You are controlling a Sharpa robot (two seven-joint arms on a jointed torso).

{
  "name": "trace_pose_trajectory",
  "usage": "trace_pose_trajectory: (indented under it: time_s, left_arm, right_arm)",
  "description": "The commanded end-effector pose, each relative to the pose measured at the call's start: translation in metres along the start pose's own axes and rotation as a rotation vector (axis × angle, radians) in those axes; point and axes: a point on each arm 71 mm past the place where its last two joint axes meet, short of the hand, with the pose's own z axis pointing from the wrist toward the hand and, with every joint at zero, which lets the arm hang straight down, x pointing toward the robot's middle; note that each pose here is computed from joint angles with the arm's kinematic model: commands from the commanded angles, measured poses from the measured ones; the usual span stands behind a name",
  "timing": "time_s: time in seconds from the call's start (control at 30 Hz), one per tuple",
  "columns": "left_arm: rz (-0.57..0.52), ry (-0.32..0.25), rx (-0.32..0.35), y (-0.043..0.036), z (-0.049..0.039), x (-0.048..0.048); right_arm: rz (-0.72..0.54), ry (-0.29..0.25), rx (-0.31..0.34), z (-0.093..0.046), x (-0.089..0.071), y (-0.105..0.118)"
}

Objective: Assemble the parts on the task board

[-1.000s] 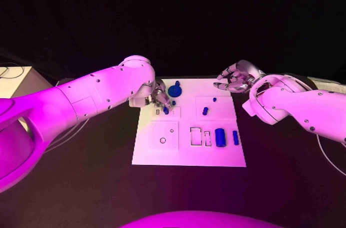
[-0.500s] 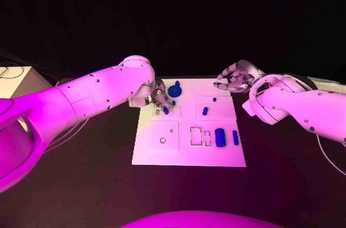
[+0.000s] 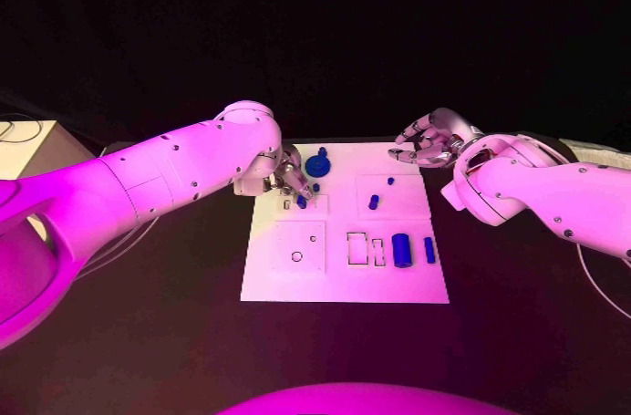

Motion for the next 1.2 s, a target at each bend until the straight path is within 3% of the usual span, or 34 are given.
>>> trace_pose_trajectory:
  time_s: [0.03, 1.2]
  left_arm:
    - [0.028, 0.052, 0.003, -0.0010, 0.0030, 0.0096]
    - [0.012, 0.022, 0.016, 0.0006, -0.0013, 0.0084]
  right_arm:
    - [-0.011, 0.005, -0.011, -0.0001, 0.0004, 0.0011]
    - [-0.013, 0.003, -0.011, 0.0006, 0.0002, 0.0007]
